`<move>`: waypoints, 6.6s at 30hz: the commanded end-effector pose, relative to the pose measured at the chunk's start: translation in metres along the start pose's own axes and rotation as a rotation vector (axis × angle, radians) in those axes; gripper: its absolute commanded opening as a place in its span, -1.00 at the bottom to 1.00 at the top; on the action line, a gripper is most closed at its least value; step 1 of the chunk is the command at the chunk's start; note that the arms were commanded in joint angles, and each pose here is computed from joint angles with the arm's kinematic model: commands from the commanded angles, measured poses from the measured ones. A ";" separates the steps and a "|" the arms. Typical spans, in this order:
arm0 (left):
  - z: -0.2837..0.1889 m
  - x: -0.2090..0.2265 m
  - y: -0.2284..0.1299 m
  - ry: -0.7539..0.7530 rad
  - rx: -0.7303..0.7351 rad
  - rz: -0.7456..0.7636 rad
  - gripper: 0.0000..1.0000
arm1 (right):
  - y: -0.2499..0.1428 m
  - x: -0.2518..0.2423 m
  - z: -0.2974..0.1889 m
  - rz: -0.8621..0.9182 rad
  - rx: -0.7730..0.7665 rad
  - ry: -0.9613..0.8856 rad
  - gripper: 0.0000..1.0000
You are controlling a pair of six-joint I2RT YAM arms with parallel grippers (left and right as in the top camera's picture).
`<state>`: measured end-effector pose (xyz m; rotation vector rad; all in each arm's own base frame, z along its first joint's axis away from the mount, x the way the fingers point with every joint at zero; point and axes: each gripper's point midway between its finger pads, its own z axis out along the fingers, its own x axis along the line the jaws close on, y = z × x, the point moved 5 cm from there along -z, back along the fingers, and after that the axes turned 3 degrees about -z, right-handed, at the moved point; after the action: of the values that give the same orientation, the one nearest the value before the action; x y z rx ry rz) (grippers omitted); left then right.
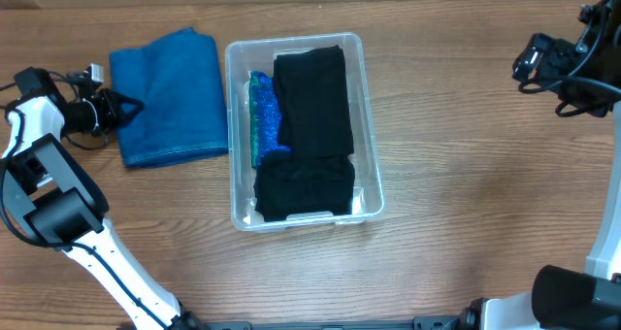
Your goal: Pack container
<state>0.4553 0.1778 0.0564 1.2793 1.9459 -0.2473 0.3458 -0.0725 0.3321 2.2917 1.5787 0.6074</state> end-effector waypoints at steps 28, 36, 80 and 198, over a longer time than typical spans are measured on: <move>-0.159 -0.442 -0.159 -0.064 -0.376 0.333 -0.92 | -0.005 0.000 -0.005 -0.030 0.013 0.004 1.00; -0.059 -0.452 -0.180 0.012 -0.198 0.295 -0.92 | -0.007 0.000 -0.005 -0.028 0.024 0.003 1.00; 0.128 -0.333 -0.159 0.419 0.066 0.613 -0.92 | -0.007 0.000 -0.005 -0.029 0.023 0.003 1.00; -0.228 -0.199 -0.301 0.613 -0.365 0.324 1.00 | -0.227 0.006 0.064 -0.379 -0.992 0.293 1.00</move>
<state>0.1258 0.0192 0.2747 1.4861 2.1009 0.6805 0.1958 0.0137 0.1705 1.2011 1.3109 1.2823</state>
